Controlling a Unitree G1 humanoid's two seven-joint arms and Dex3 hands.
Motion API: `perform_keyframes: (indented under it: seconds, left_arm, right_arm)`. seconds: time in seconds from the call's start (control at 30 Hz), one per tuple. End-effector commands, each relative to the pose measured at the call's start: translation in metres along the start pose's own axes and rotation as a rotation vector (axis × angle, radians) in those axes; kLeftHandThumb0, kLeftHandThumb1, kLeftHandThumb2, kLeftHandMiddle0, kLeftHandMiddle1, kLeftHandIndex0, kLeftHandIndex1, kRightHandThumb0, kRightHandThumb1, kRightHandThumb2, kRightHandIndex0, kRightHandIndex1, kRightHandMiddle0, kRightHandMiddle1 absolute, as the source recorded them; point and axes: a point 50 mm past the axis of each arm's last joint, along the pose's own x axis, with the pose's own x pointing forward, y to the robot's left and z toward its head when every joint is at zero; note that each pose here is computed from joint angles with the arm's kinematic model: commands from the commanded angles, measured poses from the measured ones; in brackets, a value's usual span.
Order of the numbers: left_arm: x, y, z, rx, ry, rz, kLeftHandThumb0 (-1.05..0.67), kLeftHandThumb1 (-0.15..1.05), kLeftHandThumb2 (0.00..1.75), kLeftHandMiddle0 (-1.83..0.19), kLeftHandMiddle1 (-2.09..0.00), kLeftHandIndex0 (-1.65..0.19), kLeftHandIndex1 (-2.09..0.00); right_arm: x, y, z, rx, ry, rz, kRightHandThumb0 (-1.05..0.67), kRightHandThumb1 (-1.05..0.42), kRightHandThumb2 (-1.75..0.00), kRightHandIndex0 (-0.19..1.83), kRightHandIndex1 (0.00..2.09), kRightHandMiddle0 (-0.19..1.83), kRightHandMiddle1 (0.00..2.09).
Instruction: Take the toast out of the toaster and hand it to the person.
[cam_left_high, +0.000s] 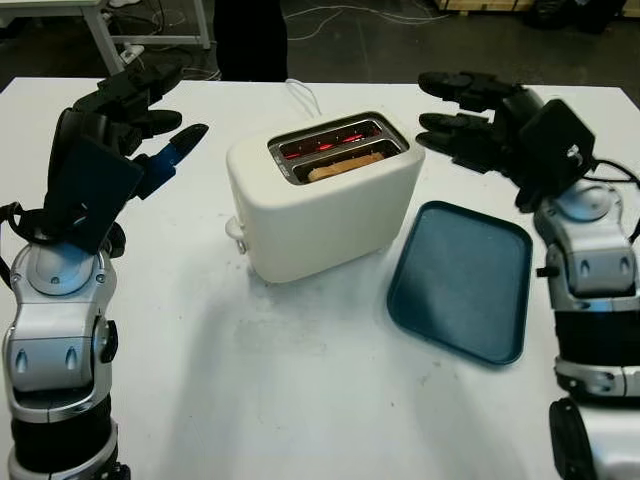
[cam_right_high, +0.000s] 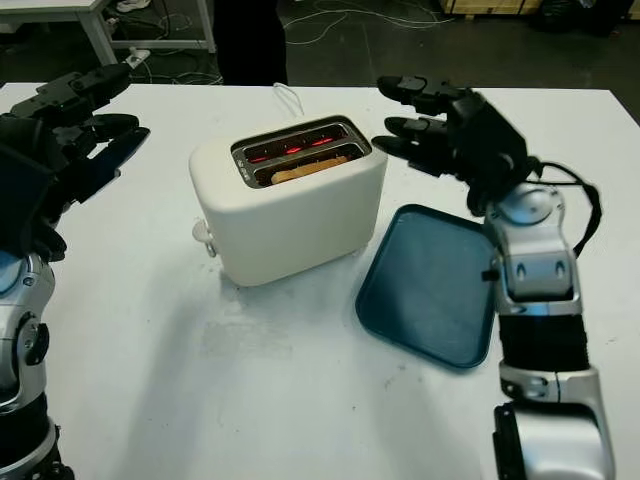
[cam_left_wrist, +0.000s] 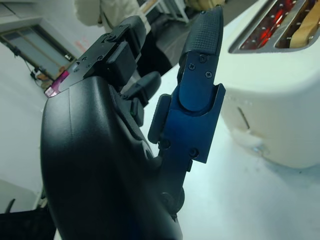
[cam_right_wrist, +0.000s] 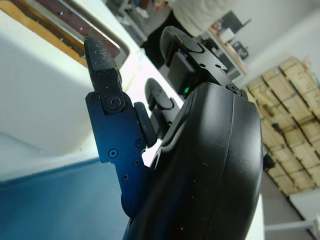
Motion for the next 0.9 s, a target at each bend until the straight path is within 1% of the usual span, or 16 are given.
perform_keyframes:
  seconds: [0.0, 0.13, 0.27, 0.33, 0.53, 0.73, 0.87]
  left_arm:
    - [-0.0039, 0.0004, -0.0005, -0.028, -0.016, 0.023, -0.75, 0.92, 0.12, -0.12, -0.95, -0.51, 0.00]
    - [-0.0053, 0.0001, -0.0030, -0.035, -0.034, 0.041, -0.75, 0.92, 0.14, -0.10, -0.96, -0.50, 0.00]
    - [-0.0073, 0.0014, -0.0034, -0.004, -0.021, 0.034, -0.76, 0.92, 0.15, -0.11, -0.97, -0.51, -0.01]
    - [-0.0081, 0.0027, -0.0039, 0.012, -0.004, 0.022, -0.76, 0.92, 0.16, -0.11, -0.96, -0.50, 0.00]
    - [-0.0092, 0.0042, -0.0048, 0.037, 0.019, 0.003, -0.74, 0.92, 0.14, -0.13, -0.90, -0.51, -0.01]
    - [-0.0096, 0.0042, -0.0023, 0.056, 0.029, -0.013, -0.73, 0.92, 0.14, -0.14, -0.86, -0.50, 0.00]
    - [-0.0095, 0.0036, -0.0021, 0.042, 0.034, -0.012, -0.74, 0.92, 0.14, -0.14, -0.84, -0.49, 0.00]
  right_arm:
    - [-0.0046, 0.0027, 0.0009, 0.019, 0.015, -0.018, -0.56, -0.91, -0.01, 0.47, 0.00, 0.43, 0.00]
    - [-0.0075, 0.0073, -0.0004, 0.040, 0.025, -0.016, -0.54, -0.92, -0.03, 0.40, 0.00, 0.37, 0.00]
    - [-0.0075, 0.0073, -0.0020, 0.041, 0.029, -0.010, -0.58, -0.92, -0.02, 0.39, 0.00, 0.37, 0.00]
    - [-0.0078, 0.0061, -0.0008, 0.028, 0.033, -0.006, -0.58, -0.92, -0.02, 0.40, 0.01, 0.37, 0.00]
    - [-0.0103, 0.0042, 0.0038, -0.014, 0.048, -0.005, -0.55, -0.92, 0.00, 0.41, 0.01, 0.39, 0.01]
    - [-0.0111, 0.0050, 0.0035, -0.033, 0.060, 0.006, -0.53, -0.91, 0.00, 0.43, 0.03, 0.39, 0.01]
    - [-0.0129, 0.0061, 0.0014, -0.002, 0.061, 0.010, -0.50, -0.92, 0.00, 0.41, 0.01, 0.39, 0.01]
